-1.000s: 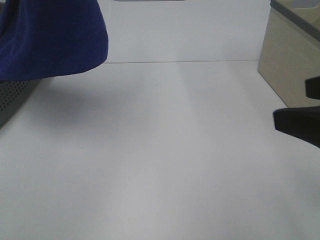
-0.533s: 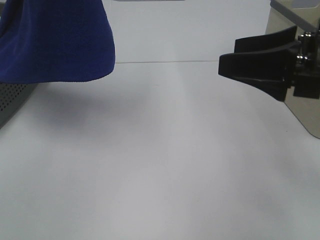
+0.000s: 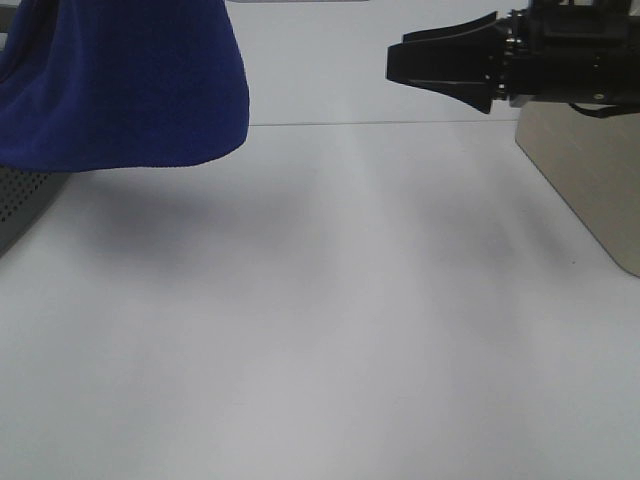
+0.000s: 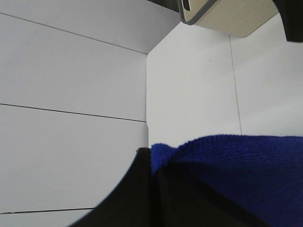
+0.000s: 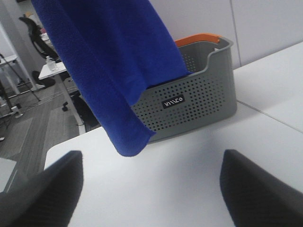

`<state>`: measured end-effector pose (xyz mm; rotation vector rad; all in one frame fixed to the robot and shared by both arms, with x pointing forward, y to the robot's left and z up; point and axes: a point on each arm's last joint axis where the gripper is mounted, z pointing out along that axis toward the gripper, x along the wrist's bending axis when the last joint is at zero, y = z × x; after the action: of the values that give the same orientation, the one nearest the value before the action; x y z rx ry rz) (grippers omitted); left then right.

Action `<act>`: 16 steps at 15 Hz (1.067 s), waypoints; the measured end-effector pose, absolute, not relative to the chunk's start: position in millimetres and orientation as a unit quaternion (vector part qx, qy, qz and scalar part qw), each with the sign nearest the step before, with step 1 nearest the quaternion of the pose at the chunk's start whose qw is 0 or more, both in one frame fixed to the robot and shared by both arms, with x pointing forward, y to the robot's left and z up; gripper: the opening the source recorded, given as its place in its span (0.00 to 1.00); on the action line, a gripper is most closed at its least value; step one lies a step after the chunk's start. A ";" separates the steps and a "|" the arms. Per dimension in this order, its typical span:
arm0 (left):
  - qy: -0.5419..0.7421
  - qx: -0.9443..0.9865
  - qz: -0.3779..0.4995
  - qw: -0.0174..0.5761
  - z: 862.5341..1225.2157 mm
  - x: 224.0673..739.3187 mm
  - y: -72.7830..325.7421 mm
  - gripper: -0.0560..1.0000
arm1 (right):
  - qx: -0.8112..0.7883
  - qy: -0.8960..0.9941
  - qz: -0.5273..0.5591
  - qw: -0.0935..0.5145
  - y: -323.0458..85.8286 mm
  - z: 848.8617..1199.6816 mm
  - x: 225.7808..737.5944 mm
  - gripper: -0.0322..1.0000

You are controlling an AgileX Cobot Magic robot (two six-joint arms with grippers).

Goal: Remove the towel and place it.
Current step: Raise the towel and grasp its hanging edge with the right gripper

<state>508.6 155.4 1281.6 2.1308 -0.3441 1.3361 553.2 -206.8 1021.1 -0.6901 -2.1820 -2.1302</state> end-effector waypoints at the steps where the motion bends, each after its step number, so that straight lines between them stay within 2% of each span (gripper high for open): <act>1: -0.129 0.801 0.501 0.301 1281.8 508.3 154.9 0.05 | -0.196 -0.708 -0.679 0.016 -192.1 1021.6 561.8 0.78; 4: -0.127 0.799 0.497 0.314 1282.4 507.4 153.4 0.05 | -0.124 -0.734 -0.667 0.029 -132.9 1024.4 581.1 0.78; 7: -0.127 0.799 0.497 0.314 1282.4 507.4 153.4 0.05 | -0.097 -0.742 -0.662 0.034 -97.1 1030.4 595.0 0.78; 10: -0.127 0.799 0.497 0.314 1282.4 507.4 153.4 0.05 | -0.079 -0.743 -0.662 0.061 -85.9 1033.0 595.8 0.78; 12: -0.127 0.799 0.497 0.314 1282.4 507.4 153.4 0.05 | -0.041 -0.745 -0.659 0.098 -80.5 1033.5 584.2 0.78; 16: -0.127 0.799 0.497 0.314 1282.4 507.4 153.4 0.05 | 0.007 -0.756 -0.641 0.133 -52.5 1031.1 561.1 0.78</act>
<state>507.4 153.4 1282.4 2.1070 -0.3347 1.3103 561.1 -52.5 1031.1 0.0204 -2.1922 -1.8606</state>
